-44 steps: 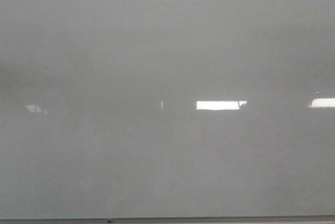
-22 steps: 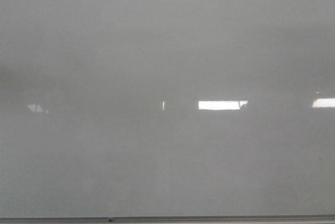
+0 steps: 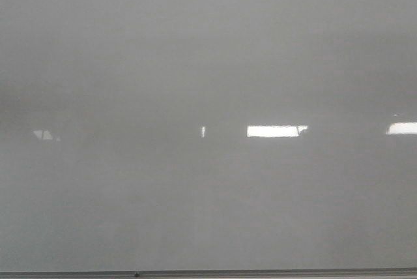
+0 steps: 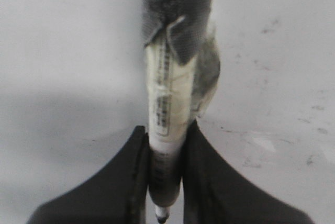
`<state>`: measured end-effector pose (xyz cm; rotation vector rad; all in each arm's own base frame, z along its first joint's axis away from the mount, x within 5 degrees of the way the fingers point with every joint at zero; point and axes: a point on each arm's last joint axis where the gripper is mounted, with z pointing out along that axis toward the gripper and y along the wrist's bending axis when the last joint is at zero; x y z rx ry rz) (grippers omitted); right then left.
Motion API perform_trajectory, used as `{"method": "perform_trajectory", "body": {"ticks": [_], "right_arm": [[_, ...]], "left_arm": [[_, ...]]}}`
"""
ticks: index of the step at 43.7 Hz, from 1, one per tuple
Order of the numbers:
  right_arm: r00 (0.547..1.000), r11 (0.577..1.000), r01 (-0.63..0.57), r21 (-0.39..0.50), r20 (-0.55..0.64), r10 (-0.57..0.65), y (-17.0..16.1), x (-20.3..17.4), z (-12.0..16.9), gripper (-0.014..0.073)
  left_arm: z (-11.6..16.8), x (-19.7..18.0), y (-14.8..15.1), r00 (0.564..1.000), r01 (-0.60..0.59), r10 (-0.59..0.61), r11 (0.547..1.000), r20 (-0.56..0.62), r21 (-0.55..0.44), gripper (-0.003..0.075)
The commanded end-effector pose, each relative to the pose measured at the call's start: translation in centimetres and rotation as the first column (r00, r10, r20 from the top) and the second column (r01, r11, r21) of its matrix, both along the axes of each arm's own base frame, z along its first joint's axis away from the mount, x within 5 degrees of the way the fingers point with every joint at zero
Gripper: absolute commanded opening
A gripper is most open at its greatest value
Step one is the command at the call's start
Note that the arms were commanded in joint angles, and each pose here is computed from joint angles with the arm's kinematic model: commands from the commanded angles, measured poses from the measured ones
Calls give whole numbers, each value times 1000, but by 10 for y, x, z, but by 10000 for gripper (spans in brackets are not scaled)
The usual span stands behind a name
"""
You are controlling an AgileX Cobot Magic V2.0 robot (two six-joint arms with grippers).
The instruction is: Write number 5 on whiteboard
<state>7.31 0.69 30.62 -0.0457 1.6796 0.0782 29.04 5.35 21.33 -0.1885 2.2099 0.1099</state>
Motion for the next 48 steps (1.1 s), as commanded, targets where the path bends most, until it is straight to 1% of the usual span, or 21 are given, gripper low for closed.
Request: {"method": "perform_trajectory", "body": {"ticks": [1,4,6,9,12,14,16,17,19,23,24,25,27,28,30,32,36,38,42,45,48], "right_arm": [[995,1000,16,-7,99,-16,-1,1,18,558],[995,1000,16,-7,99,-16,-1,1,18,558],[995,1000,16,-7,99,-16,-1,1,18,558],[995,1000,16,-7,99,-16,-1,1,18,558],[995,1000,16,-7,99,-16,-1,1,18,558],[995,1000,16,-5,98,-16,-1,1,18,558],[995,1000,15,-4,96,-15,-1,1,18,558],[995,1000,15,-4,94,-15,-1,1,18,558],[996,1000,14,-5,88,-13,-1,1,17,558],[998,1000,8,-6,68,-7,-1,1,16,558],[998,1000,7,-7,65,-7,-1,1,15,558],[998,1000,5,-7,56,-5,-1,1,14,558],[999,1000,3,-8,44,-3,0,0,13,558],[999,1000,-1,-8,36,1,0,0,13,558],[1000,1000,-9,-10,26,10,1,0,12,558],[1000,999,-26,-20,10,27,2,0,12,558],[995,993,-94,-70,-38,91,6,0,14,558],[989,986,-136,-94,-76,129,9,3,16,558],[955,954,-268,-137,-168,244,20,10,21,558],[899,899,-405,-169,-256,356,33,18,25,558],[811,811,-553,-191,-346,472,50,26,30,558]], "left_arm": [[28,-1,-5,996,10,-11,1000,89,10,-20],[38,-10,-14,998,45,-44,999,43,-4,-20],[45,-16,-23,997,78,-78,997,-10,-18,-20],[54,-23,-42,984,164,-164,986,-70,-14,-20],[64,-31,-63,946,296,-290,955,-141,18,-20],[70,-37,-78,903,390,-376,920,-207,27,-20],[72,-42,-94,852,482,-458,875,-255,38,-20],[74,-47,-104,809,544,-510,838,-293,42,-20],[76,-53,-117,746,618,-570,785,-345,41,-20],[77,-71,-148,564,790,-697,611,-442,44,-20],[78,-75,-155,520,825,-722,562,-456,51,-20],[78,-81,-163,457,867,-750,495,-478,53,-20],[77,-89,-173,384,909,-774,413,-503,58,-20],[77,-94,-180,336,933,-789,354,-514,66,-20],[77,-102,-191,273,958,-806,276,-524,75,-20],[77,-110,-202,223,974,-820,206,-527,92,-20],[78,-122,-217,159,987,-832,116,-531,115,-20],[78,-126,-222,137,989,-838,84,-528,123,-20],[78,-131,-228,113,990,-846,50,-522,133,-20],[78,-133,-230,100,990,-847,35,-522,134,-20],[78,-134,-231,94,990,-847,27,-523,135,-20]]}}
